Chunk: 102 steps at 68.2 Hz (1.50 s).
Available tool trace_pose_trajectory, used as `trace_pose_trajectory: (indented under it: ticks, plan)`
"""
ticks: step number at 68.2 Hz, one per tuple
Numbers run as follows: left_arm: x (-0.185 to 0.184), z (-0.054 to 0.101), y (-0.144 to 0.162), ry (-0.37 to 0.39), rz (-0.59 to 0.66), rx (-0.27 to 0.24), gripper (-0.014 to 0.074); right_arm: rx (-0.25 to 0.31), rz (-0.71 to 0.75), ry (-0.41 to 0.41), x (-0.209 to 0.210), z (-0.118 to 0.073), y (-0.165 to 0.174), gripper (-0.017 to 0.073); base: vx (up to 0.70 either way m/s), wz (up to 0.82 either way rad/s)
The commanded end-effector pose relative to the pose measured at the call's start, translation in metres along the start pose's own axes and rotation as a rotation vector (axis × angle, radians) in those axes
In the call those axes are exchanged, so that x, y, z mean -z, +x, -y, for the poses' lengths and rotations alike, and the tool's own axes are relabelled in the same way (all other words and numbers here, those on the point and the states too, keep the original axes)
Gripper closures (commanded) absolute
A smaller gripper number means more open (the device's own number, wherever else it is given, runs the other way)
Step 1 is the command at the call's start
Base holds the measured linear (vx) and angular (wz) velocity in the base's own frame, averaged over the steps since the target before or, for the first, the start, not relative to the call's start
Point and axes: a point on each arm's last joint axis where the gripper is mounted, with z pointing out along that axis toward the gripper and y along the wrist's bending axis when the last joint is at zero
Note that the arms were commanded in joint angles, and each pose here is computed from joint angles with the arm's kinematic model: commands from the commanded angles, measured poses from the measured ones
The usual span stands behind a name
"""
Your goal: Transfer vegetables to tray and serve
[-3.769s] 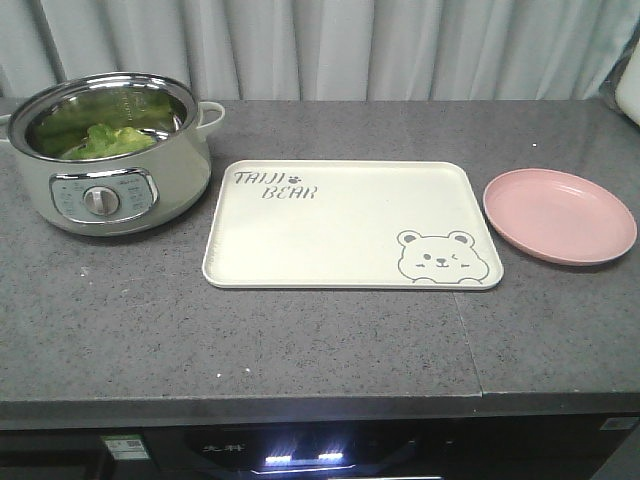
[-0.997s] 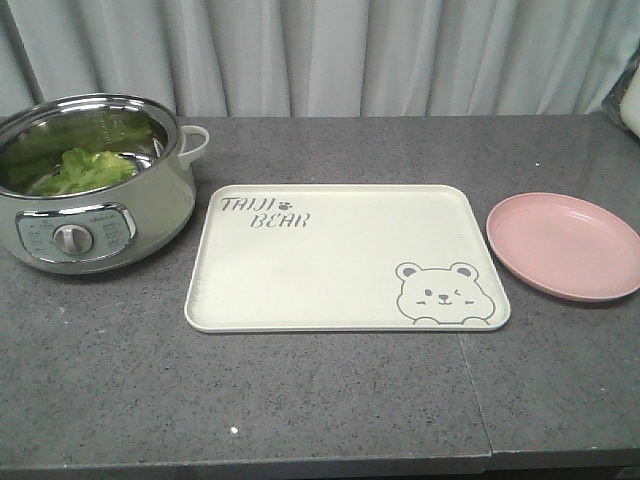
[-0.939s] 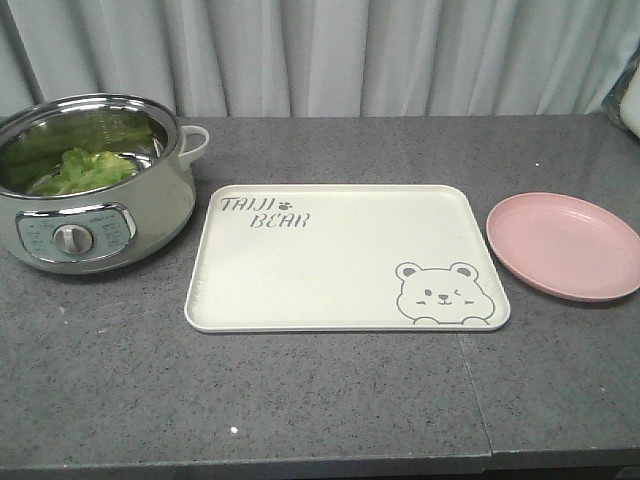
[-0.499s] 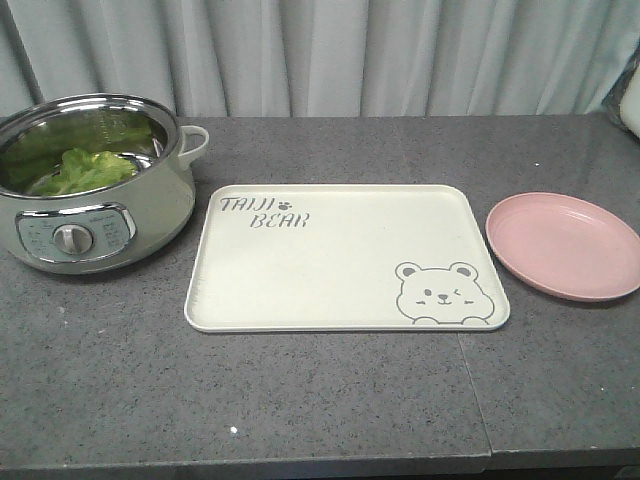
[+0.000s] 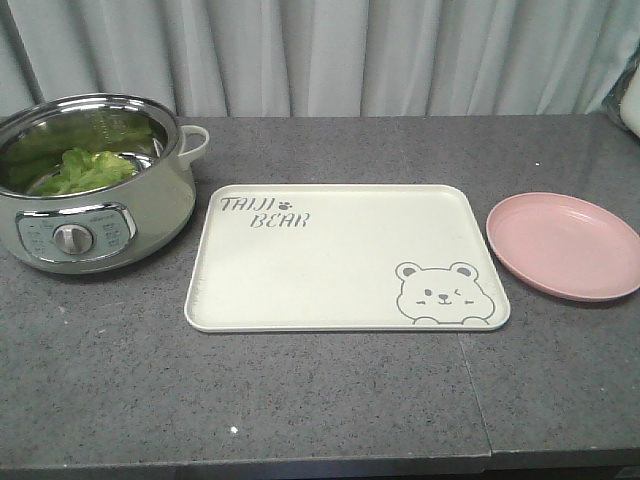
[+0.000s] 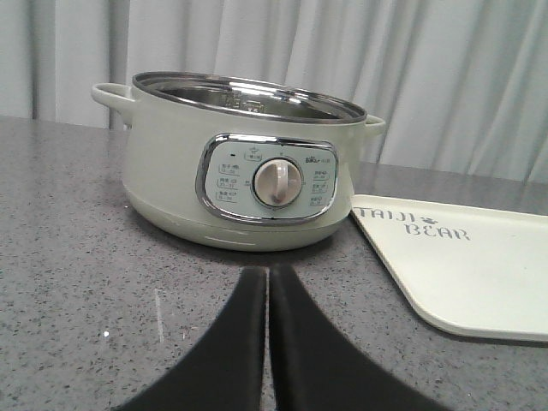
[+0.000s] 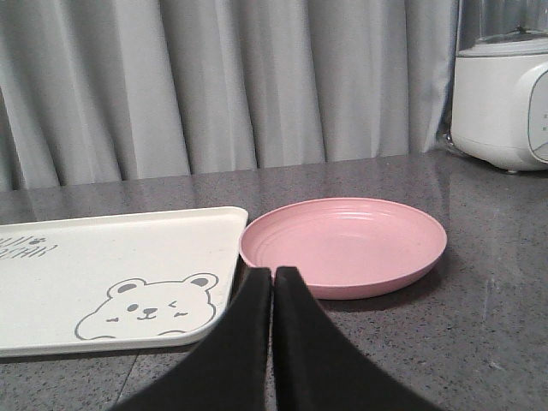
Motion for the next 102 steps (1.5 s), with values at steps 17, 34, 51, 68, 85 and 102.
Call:
trace_pose_trajectory:
  ticks: [17, 34, 51, 68, 85, 102]
  plan:
    - [0.000, -0.001, 0.002, 0.008, 0.058, 0.010, 0.0599, 0.013, 0.055, -0.023, 0.000, -0.002, -0.001, 0.0562, 0.00, 0.00]
    - [0.003, 0.003, -0.015, 0.043, 0.226, 0.010, 0.0599, -0.103, 0.178, -0.082, 0.002, -0.006, -0.013, 0.0562, 0.00, 0.00]
    - [0.013, 0.008, -0.040, 0.103, 0.521, 0.010, 0.0599, -0.218, 0.245, -0.127, 0.003, -0.009, -0.019, 0.0562, 0.00, 0.00]
    - [0.023, 0.011, -0.054, 0.141, 0.705, 0.010, 0.0599, -0.317, 0.223, -0.131, 0.003, -0.008, -0.018, 0.0562, 0.00, 0.00]
    - [0.028, 0.015, -0.070, 0.230, 0.713, 0.198, 0.0599, -0.318, 0.251, -0.112, 0.006, -0.011, -0.068, 0.0562, 0.00, 0.00]
    - [0.051, 0.028, -0.134, 0.177, 0.594, 0.145, 0.0597, -0.185, 0.227, -0.065, -0.015, -0.017, -0.145, 0.0536, 0.00, 0.00]
